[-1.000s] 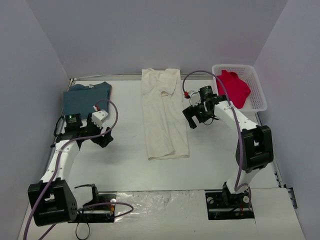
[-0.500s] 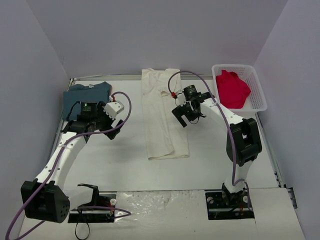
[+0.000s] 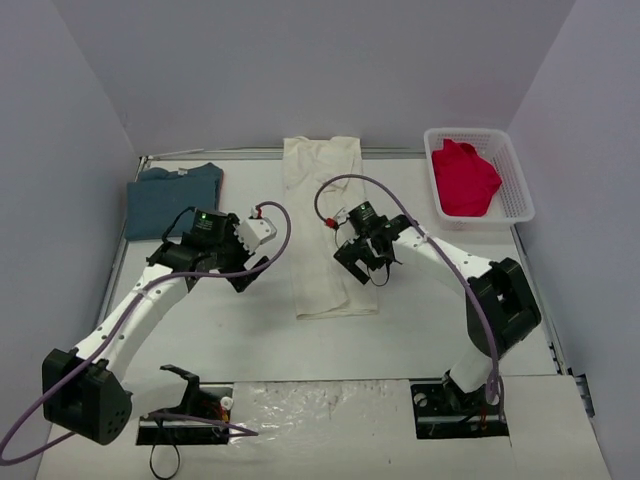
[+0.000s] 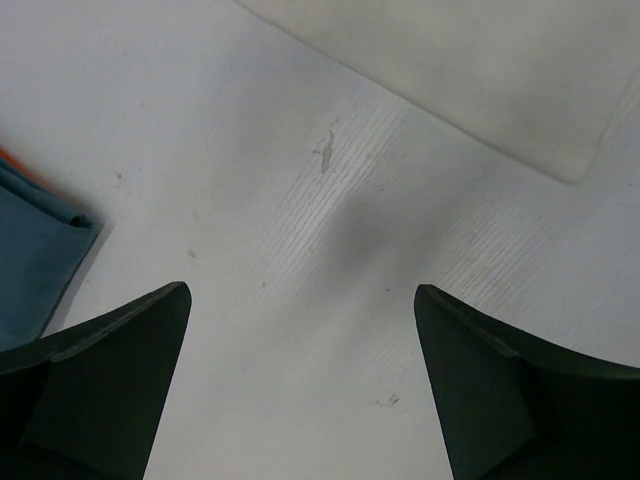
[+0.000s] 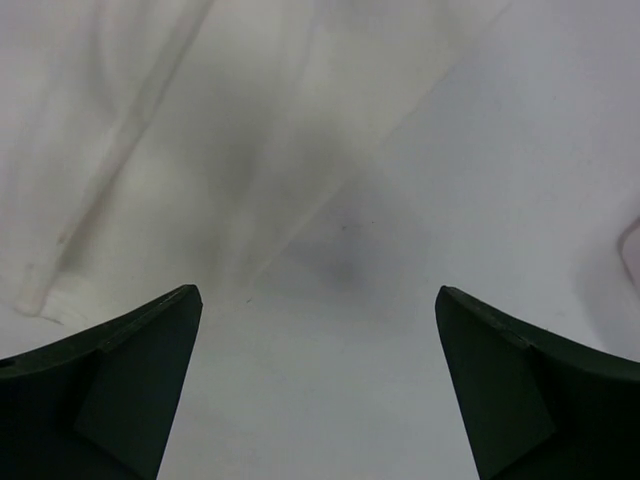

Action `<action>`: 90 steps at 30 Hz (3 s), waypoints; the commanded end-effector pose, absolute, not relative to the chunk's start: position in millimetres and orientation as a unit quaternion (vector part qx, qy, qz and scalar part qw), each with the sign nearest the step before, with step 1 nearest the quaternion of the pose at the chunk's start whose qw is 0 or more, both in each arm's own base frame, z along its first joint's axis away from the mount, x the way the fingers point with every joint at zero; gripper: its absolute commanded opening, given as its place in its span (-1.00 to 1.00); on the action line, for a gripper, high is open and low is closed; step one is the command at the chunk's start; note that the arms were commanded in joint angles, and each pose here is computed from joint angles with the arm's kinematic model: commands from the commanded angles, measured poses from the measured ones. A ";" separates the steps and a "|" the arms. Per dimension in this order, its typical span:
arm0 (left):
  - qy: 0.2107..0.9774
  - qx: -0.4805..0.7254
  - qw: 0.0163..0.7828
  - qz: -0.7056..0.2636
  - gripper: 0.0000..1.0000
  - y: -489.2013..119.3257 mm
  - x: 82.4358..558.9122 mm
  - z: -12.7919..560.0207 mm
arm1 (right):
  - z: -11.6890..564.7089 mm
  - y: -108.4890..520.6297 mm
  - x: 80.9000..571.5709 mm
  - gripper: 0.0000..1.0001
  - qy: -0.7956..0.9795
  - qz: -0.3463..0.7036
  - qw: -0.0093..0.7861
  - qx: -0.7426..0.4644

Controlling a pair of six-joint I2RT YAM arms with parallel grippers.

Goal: Fold and stack the t-shirts
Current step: Grab the bottom of the folded rectangular tshirt with both arms

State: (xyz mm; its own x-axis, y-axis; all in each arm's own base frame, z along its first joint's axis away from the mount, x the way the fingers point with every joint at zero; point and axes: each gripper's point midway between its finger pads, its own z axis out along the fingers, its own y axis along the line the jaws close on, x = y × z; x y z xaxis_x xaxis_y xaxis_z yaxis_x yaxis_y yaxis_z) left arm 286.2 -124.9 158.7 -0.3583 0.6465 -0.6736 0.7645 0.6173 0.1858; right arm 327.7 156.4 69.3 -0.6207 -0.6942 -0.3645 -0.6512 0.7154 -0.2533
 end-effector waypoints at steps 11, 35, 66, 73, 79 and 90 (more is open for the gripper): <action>0.733 0.620 0.272 -0.060 0.89 -169.5 232.7 107.7 | 79.8 132.7 307.5 1.00 0.899 -0.013 0.212 -0.383; 0.619 0.711 0.333 -0.039 0.68 -266.6 213.0 59.3 | 83.7 35.1 331.0 1.00 0.953 0.017 0.225 -0.200; 0.648 0.723 0.225 -0.083 -0.95 -262.7 203.4 55.5 | 95.5 48.7 307.7 0.93 0.932 0.062 0.240 -0.265; 0.693 0.669 0.192 -0.188 -0.95 -256.3 212.4 60.7 | 138.1 85.9 296.4 0.50 0.880 0.147 0.306 -0.331; 0.716 0.636 0.165 -0.237 -0.95 -253.0 216.9 58.8 | 134.2 107.0 278.5 1.00 0.854 0.202 0.310 -0.366; 0.726 0.605 0.128 -0.300 -0.95 -253.3 210.8 55.8 | 103.9 139.1 235.3 1.00 0.734 0.159 0.294 -0.592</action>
